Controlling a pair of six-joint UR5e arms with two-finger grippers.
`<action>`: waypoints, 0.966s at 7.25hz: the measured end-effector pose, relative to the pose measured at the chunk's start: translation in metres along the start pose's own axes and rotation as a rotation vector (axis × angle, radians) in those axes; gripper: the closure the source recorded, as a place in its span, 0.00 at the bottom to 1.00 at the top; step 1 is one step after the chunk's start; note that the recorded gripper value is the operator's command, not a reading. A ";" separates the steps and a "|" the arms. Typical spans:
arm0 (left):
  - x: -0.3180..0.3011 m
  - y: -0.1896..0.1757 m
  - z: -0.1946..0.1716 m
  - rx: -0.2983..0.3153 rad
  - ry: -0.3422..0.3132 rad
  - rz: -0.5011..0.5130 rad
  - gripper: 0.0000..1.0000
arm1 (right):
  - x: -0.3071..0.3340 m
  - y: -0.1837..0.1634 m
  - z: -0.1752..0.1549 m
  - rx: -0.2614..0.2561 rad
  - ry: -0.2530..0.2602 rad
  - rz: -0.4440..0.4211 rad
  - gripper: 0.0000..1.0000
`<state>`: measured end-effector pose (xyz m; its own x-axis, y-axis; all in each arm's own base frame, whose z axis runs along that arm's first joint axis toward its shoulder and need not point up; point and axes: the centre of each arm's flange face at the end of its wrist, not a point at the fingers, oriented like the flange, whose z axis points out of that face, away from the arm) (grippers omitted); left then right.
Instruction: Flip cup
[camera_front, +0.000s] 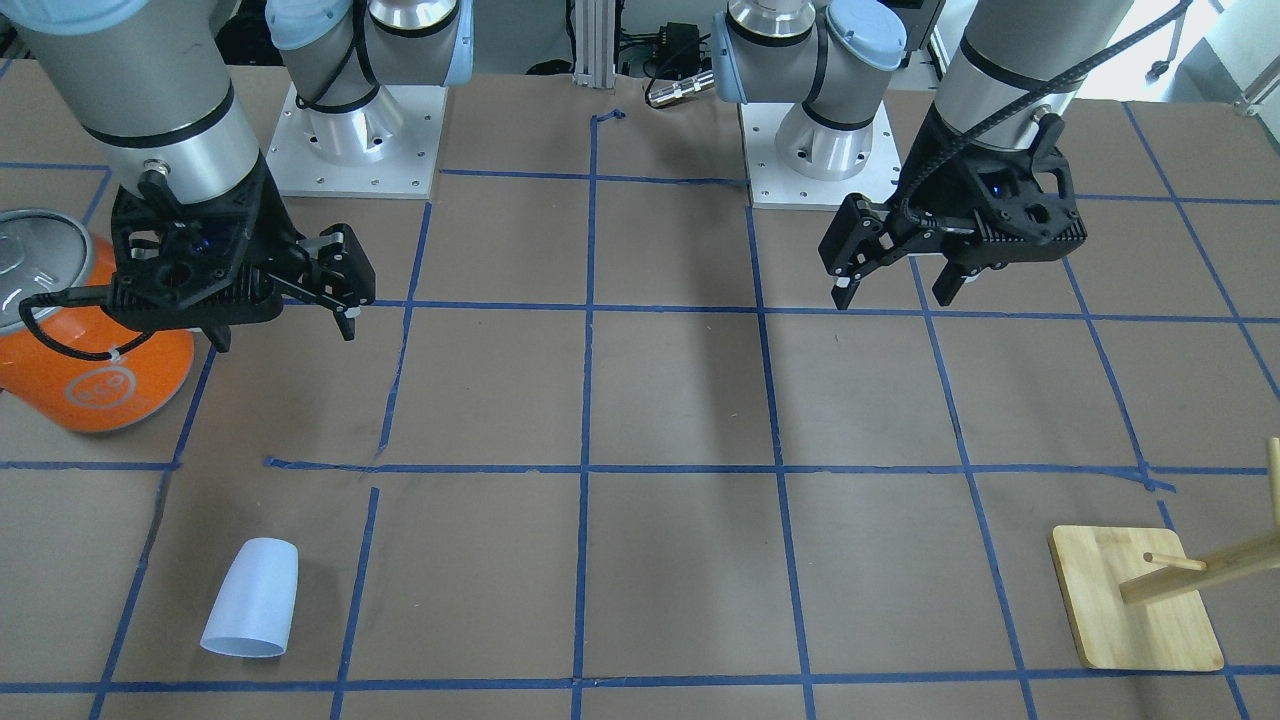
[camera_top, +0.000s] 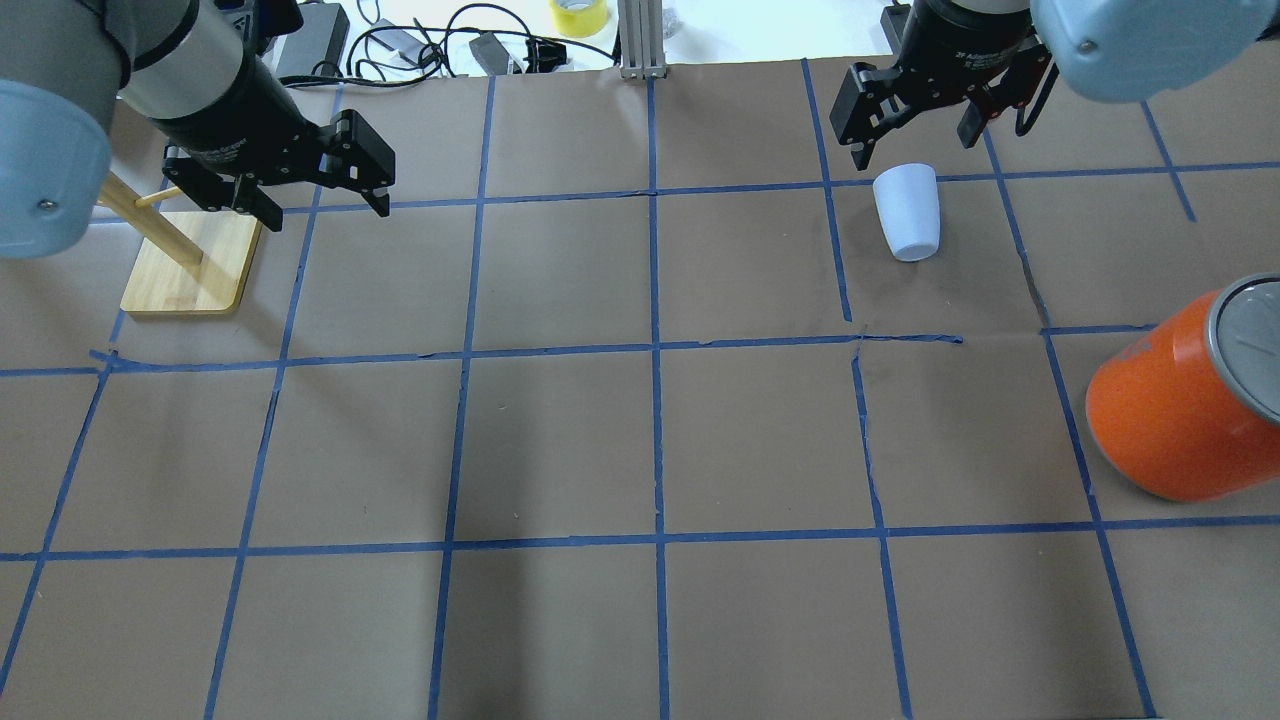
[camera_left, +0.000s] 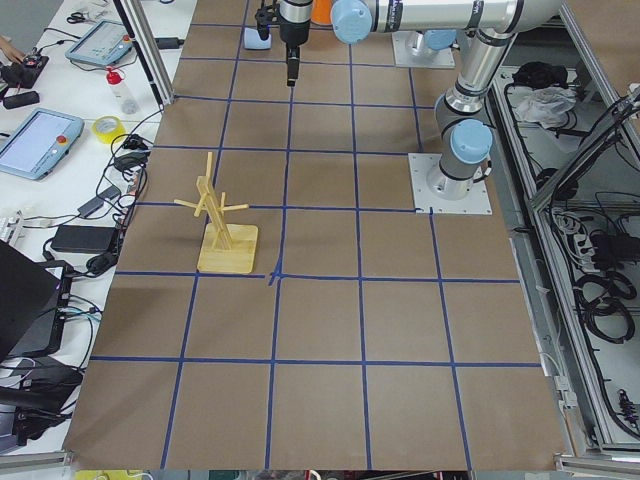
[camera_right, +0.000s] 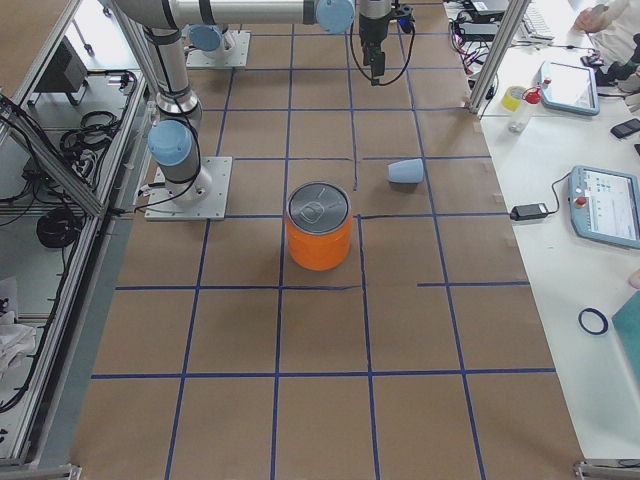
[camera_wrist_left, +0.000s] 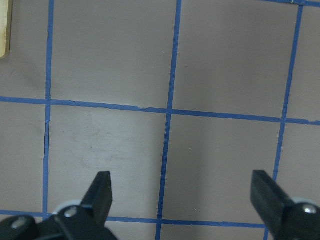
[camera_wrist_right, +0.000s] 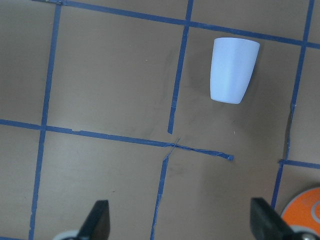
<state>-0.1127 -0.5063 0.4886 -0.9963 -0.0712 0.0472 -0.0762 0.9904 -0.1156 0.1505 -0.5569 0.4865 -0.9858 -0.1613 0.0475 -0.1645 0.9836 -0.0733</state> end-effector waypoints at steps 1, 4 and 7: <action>0.000 0.001 0.000 -0.009 0.000 0.005 0.00 | 0.000 0.000 0.000 0.000 0.002 0.000 0.00; 0.000 0.011 0.000 -0.077 -0.002 0.005 0.00 | 0.002 -0.001 0.003 -0.006 0.010 0.005 0.00; 0.000 0.016 0.001 -0.095 -0.005 -0.001 0.00 | 0.015 -0.006 0.009 -0.007 0.012 0.020 0.00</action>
<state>-0.1135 -0.4904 0.4856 -0.9964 -0.0728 0.0428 -0.0737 0.9971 -0.0208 0.1368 -0.5658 0.4788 -0.9883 -0.1411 0.0584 -0.1449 0.9871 -0.0675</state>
